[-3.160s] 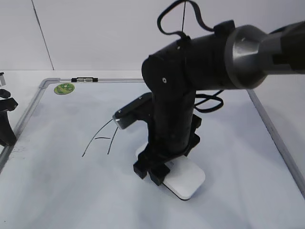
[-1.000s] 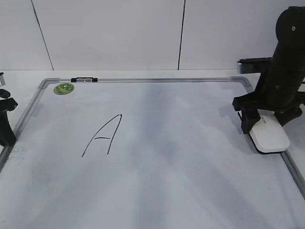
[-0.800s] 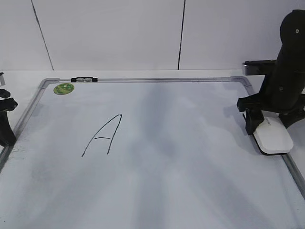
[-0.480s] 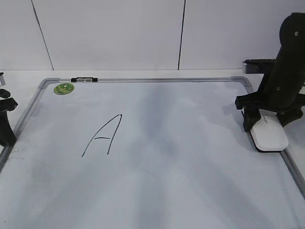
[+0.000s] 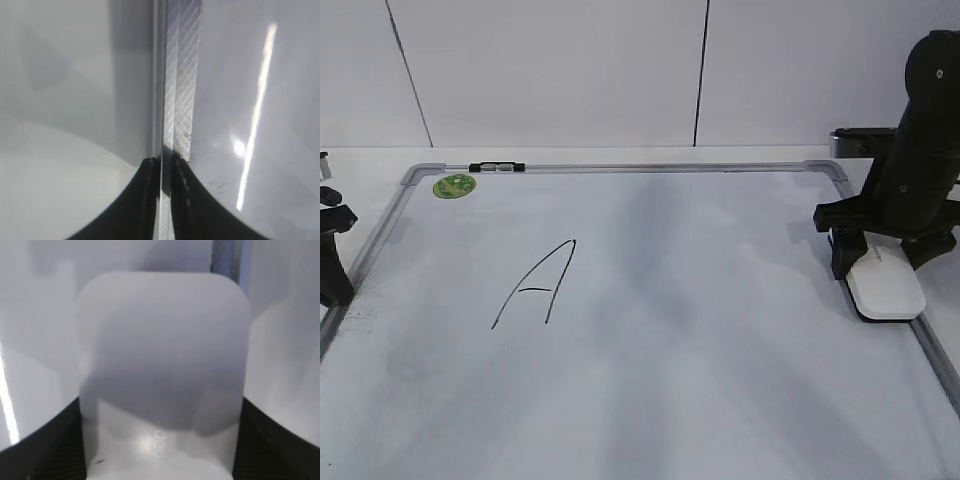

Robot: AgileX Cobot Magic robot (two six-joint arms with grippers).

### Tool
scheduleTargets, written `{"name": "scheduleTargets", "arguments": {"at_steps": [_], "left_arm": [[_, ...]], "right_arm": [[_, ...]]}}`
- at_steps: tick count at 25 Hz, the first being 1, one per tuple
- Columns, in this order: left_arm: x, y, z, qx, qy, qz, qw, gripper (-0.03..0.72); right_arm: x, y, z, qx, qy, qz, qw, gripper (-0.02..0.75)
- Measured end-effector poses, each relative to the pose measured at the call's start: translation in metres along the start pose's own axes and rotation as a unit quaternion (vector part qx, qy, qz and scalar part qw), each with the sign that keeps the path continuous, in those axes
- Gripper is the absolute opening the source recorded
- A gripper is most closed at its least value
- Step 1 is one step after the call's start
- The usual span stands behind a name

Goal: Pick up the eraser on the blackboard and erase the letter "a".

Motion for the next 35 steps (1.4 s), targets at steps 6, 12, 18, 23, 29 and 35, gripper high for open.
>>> {"name": "scheduleTargets", "arguments": {"at_steps": [6, 12, 18, 23, 29, 35], "left_arm": [[0.000, 0.000, 0.000, 0.000, 0.000, 0.000, 1.000, 0.069], [0.000, 0.000, 0.000, 0.000, 0.000, 0.000, 1.000, 0.069], [0.000, 0.000, 0.000, 0.000, 0.000, 0.000, 1.000, 0.070], [0.000, 0.000, 0.000, 0.000, 0.000, 0.000, 1.000, 0.070], [0.000, 0.000, 0.000, 0.000, 0.000, 0.000, 1.000, 0.070], [0.000, 0.000, 0.000, 0.000, -0.001, 0.000, 1.000, 0.070]], "right_arm": [[0.000, 0.001, 0.000, 0.000, -0.001, -0.003, 1.000, 0.529], [0.000, 0.002, 0.000, 0.000, 0.000, -0.008, 1.000, 0.529], [0.000, 0.005, 0.000, 0.000, -0.001, -0.019, 1.000, 0.529], [-0.001, 0.006, -0.001, 0.004, -0.006, -0.022, 1.000, 0.529], [-0.006, 0.006, -0.001, 0.005, -0.007, -0.017, 1.000, 0.529], [-0.012, 0.006, -0.001, 0.005, -0.007, -0.010, 1.000, 0.529]]}}
Point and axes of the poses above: a point on each arm's last joint axis where the gripper is mounted, x pointing back along that axis away from the gripper, z along the wrist's bending axis when the last joint is at zero, y = z × x, the point moved 4 cm from there along -x, pointing out along that axis toward the gripper, and after that the axes turned 5 degrees about x, right-handed, at the moved point
